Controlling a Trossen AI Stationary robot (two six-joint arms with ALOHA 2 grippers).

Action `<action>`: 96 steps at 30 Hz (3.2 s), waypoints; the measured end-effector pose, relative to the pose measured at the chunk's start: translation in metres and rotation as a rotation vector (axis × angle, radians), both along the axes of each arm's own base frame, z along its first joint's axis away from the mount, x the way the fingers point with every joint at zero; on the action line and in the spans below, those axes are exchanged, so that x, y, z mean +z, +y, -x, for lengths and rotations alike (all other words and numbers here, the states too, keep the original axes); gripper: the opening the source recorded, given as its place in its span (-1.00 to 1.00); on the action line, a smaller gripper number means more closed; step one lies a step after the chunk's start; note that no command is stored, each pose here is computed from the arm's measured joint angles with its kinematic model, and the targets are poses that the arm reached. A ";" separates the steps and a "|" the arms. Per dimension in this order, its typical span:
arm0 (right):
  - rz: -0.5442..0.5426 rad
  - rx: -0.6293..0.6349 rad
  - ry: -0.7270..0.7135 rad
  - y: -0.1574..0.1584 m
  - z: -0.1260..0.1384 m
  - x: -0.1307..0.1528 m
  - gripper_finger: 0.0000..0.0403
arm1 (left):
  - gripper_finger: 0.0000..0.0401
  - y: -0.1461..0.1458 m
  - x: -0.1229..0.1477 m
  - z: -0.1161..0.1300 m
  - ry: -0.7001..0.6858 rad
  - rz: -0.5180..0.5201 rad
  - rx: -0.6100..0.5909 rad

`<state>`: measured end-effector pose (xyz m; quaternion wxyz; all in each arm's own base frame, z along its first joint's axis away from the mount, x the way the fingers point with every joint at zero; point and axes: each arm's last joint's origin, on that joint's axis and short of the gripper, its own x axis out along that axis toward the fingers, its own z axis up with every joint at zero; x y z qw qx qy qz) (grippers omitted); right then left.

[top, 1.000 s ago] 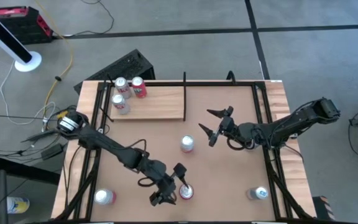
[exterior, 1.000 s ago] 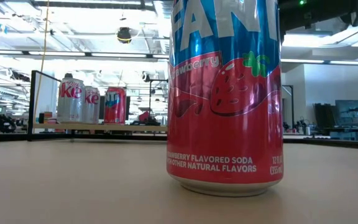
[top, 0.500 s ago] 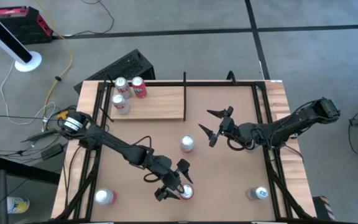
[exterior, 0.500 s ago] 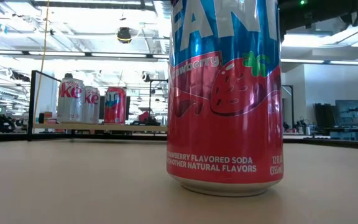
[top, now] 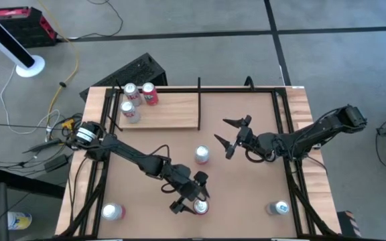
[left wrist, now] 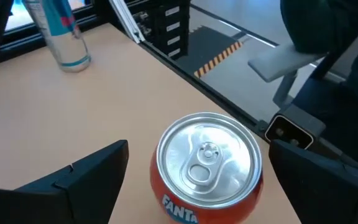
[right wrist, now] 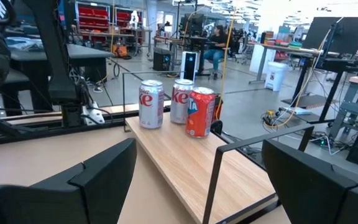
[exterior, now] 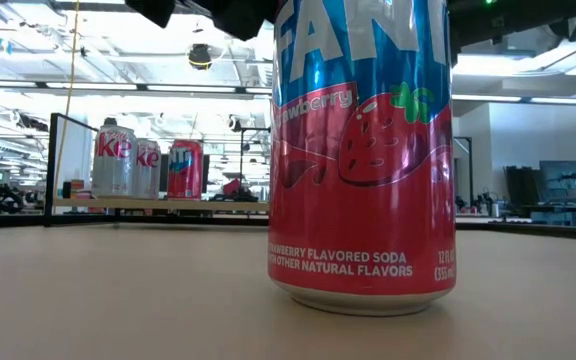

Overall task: Place canned beverage on shelf
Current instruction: Put the pink soda can on the shelf aligned with the other pink soda can

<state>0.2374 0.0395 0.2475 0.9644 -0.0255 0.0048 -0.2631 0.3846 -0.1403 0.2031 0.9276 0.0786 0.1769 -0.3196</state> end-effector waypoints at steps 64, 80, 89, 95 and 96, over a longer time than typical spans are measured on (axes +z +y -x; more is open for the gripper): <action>0.044 -0.018 0.007 -0.004 -0.001 0.002 0.84 | 0.38 0.018 0.031 0.013 0.057 0.046 -0.015; 0.042 -0.018 0.006 -0.004 -0.001 0.002 0.84 | 0.38 0.061 0.115 0.100 0.027 -0.154 0.235; 0.034 -0.017 -0.002 -0.004 -0.001 0.002 0.84 | 0.38 0.143 0.103 0.157 -0.011 -0.184 0.590; 0.033 -0.018 -0.006 -0.004 -0.001 0.003 0.84 | 0.38 0.198 0.084 0.177 -0.010 -0.206 0.824; 0.033 -0.018 -0.006 -0.004 -0.001 0.003 0.84 | 0.38 0.207 0.081 0.179 -0.004 -0.204 0.858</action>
